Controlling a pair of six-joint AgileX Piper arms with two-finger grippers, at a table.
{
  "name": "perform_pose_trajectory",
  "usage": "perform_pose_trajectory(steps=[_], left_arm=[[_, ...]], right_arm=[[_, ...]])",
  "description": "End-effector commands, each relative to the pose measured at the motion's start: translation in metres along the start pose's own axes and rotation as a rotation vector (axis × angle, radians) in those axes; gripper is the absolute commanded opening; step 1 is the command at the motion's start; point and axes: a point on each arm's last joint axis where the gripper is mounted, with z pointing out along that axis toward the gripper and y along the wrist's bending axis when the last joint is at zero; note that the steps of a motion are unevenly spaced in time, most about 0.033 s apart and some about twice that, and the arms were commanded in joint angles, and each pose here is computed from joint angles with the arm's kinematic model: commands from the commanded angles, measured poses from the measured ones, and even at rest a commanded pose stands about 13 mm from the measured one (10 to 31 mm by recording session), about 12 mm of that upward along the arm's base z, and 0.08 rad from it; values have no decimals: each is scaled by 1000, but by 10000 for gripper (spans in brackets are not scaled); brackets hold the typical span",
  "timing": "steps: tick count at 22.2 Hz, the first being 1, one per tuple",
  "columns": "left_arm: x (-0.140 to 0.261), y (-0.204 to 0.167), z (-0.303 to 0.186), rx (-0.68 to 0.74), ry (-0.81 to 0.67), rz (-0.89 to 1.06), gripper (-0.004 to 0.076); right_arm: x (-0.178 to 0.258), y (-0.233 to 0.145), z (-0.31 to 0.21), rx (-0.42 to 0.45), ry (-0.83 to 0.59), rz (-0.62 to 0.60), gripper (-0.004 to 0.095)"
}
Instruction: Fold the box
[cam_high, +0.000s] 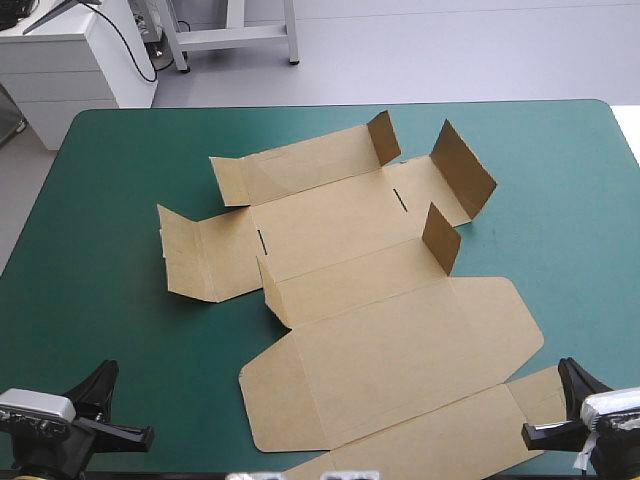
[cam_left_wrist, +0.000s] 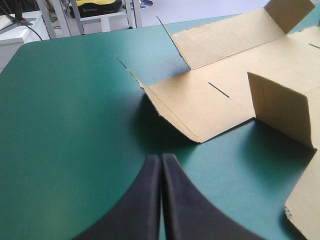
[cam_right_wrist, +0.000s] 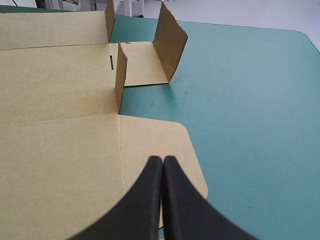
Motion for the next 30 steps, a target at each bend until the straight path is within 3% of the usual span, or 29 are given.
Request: perform_pose_trajectory(steps=[1, 9, 12, 14, 18, 22, 30], left_arm=[[-12, 0, -5, -4, -105, -18, -8], [-12, 0, -5, -4, -105, -18, -8], [-12, 0, -5, -4, -105, -18, -8], [-12, 0, -5, -4, -105, -18, -8], [-12, 0, -5, -4, -105, -18, -8], [-12, 0, -5, -4, -105, -18, -8], [-12, 0, -5, -4, -105, -24, -8]], right_arm=[[-12, 0, -9, 14, -128, -2, -21], [-13, 0, -9, 14, -136, -2, -21], [-22, -1, -3, 25, -174, -72, -21], [-32, -3, 11, 28, -174, -79, -21], [-58, -6, 54, 19, -42, -74, -21], [-104, -10, 105, 5, 94, -151, -21], [-170, -16, 181, 3, 117, -157, -21]])
